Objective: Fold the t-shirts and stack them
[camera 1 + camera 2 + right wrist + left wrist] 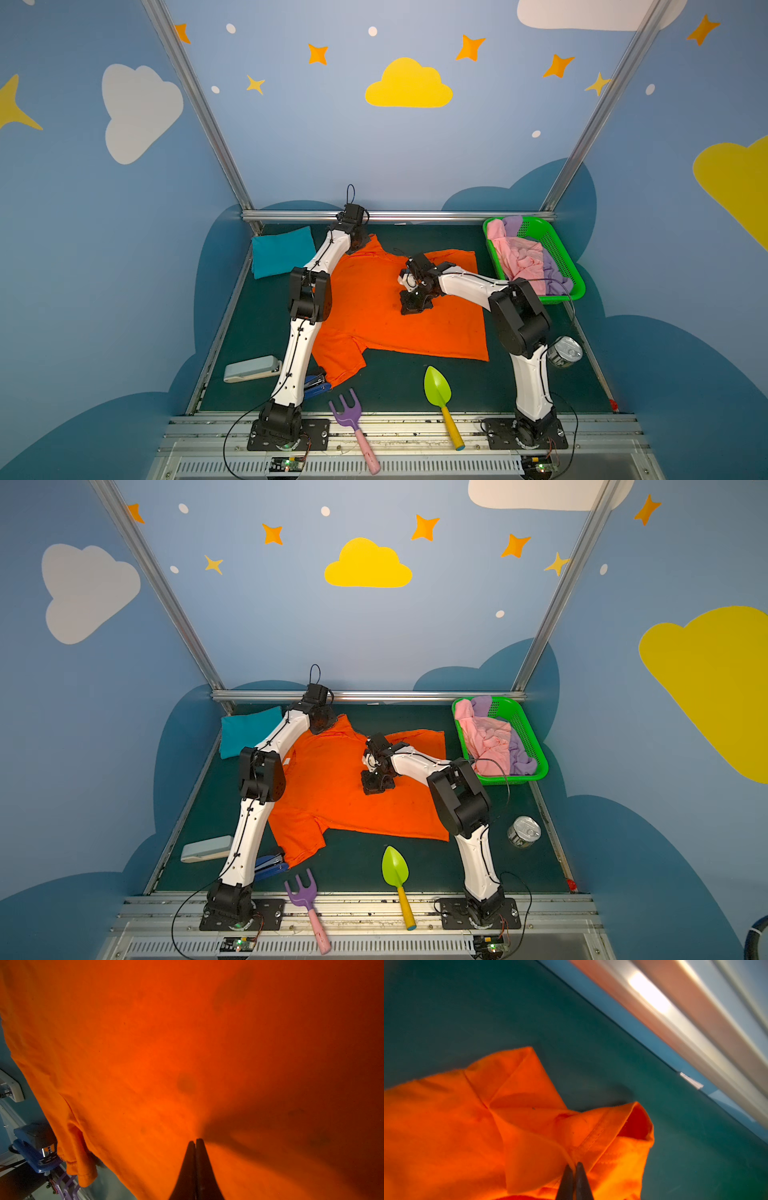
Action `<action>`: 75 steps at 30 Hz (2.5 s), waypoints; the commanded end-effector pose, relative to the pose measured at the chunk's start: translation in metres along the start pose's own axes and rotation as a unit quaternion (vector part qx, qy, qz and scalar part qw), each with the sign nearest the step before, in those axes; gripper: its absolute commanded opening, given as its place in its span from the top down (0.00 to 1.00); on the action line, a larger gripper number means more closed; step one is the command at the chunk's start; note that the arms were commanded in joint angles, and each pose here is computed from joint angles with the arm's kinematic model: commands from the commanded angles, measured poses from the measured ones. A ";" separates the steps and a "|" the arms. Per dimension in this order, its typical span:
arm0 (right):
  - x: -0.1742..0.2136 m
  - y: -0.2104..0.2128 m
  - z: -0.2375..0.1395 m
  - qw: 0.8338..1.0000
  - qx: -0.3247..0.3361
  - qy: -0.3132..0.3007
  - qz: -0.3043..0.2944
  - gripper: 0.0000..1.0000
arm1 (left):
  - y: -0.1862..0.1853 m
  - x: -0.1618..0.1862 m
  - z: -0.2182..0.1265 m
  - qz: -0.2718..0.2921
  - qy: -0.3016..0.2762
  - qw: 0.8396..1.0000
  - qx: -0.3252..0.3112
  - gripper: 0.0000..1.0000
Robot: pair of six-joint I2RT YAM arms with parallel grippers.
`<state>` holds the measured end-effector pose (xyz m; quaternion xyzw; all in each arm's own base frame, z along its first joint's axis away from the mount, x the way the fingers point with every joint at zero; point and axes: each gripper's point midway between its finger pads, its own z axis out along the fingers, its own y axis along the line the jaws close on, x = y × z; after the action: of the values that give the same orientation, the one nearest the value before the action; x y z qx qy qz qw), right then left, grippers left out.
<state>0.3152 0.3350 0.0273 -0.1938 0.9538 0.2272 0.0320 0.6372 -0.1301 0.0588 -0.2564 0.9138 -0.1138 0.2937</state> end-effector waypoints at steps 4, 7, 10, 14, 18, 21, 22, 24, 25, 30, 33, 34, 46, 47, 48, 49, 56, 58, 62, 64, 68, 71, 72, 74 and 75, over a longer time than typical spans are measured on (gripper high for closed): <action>0.059 -0.006 0.015 0.997 0.031 0.076 0.007 1.00 | 0.001 -0.040 -0.006 0.000 -0.052 0.999 0.006 0.96; 0.081 -0.016 0.013 0.993 0.053 0.099 0.016 1.00 | -0.003 -0.063 -0.014 -0.011 -0.084 0.996 0.018 0.96; 0.107 -0.027 0.009 0.988 0.079 0.129 0.021 1.00 | -0.004 -0.086 -0.024 -0.023 -0.118 0.992 0.026 0.96; 0.142 -0.043 0.006 0.978 0.110 0.174 0.025 1.00 | -0.003 -0.111 -0.033 -0.043 -0.157 0.986 0.038 0.96; 0.172 -0.053 0.006 0.968 0.123 0.214 0.035 1.00 | -0.002 -0.131 -0.040 -0.062 -0.184 0.979 0.052 0.96; 0.182 -0.052 0.005 0.966 0.122 0.226 0.038 1.00 | -0.007 -0.143 -0.047 -0.067 -0.204 0.974 0.069 0.90; 0.183 -0.051 0.005 0.965 0.121 0.228 0.037 1.00 | -0.010 -0.147 -0.050 -0.067 -0.208 0.973 0.078 0.76; 0.181 -0.048 0.004 0.967 0.118 0.224 0.034 1.00 | -0.015 -0.148 -0.052 -0.065 -0.209 0.972 0.089 0.42; 0.179 -0.045 0.003 0.968 0.114 0.222 0.031 1.00 | -0.017 -0.148 -0.054 -0.063 -0.207 0.972 0.093 0.33; 0.155 -0.026 -0.006 0.977 0.087 0.191 0.019 1.00 | -0.016 -0.138 -0.067 -0.050 -0.174 0.980 0.084 0.26; 0.129 -0.014 -0.023 0.986 0.069 0.151 0.005 1.00 | -0.011 -0.120 -0.079 -0.041 -0.130 0.988 0.070 0.32; 0.117 -0.013 -0.031 0.989 0.067 0.133 -0.002 1.00 | -0.008 -0.112 -0.085 -0.037 -0.111 0.991 0.062 0.35; -0.038 -0.070 -0.113 0.991 0.112 -0.058 0.036 0.98 | 0.081 0.002 -0.132 -0.025 -0.089 0.995 -0.034 0.50; -0.047 -0.076 -0.112 0.990 0.117 -0.060 0.042 0.98 | 0.088 0.010 -0.131 -0.019 -0.079 0.996 -0.045 0.48; -0.057 -0.081 -0.111 0.990 0.119 -0.063 0.046 0.97 | 0.095 0.017 -0.128 -0.011 -0.067 0.996 -0.058 0.45; -0.069 -0.085 -0.110 0.989 0.119 -0.070 0.048 0.94 | 0.102 0.024 -0.125 -0.007 -0.058 0.996 -0.072 0.43; -0.134 -0.115 -0.097 0.981 0.166 -0.103 0.021 0.73 | 0.128 0.048 -0.099 0.003 -0.026 0.993 -0.117 0.34; -0.147 -0.127 -0.088 0.978 0.181 -0.103 0.005 0.70 | 0.135 0.054 -0.090 0.006 -0.018 0.991 -0.132 0.34; -0.170 -0.144 -0.081 0.973 0.194 -0.120 -0.025 0.59 | 0.147 0.064 -0.074 0.005 0.001 0.989 -0.146 0.33; -0.181 -0.155 -0.078 0.966 0.215 -0.141 -0.025 0.53 | 0.152 0.069 -0.066 0.003 0.008 0.989 -0.150 0.32; -0.197 -0.168 -0.073 0.955 0.240 -0.174 -0.030 0.46 | 0.160 0.074 -0.054 -0.003 0.020 0.988 -0.154 0.32; -0.205 -0.178 -0.070 0.947 0.258 -0.189 -0.039 0.41 | 0.169 0.078 -0.046 -0.022 0.036 0.988 -0.151 0.45; -0.207 -0.180 -0.069 0.945 0.263 -0.191 -0.043 0.39 | 0.171 0.078 -0.044 -0.030 0.040 0.988 -0.149 0.53; -0.209 -0.188 -0.069 0.941 0.274 -0.193 -0.044 0.36 | 0.178 0.077 -0.044 -0.039 0.041 0.987 -0.151 0.75; -0.210 -0.191 -0.069 0.940 0.278 -0.194 -0.044 0.34 | 0.180 0.077 -0.045 -0.043 0.041 0.987 -0.151 0.84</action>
<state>0.5707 0.2323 0.0529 -0.1677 0.9496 0.0143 0.2646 0.4981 -0.0264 0.0235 -0.3165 0.9152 -0.0007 0.2494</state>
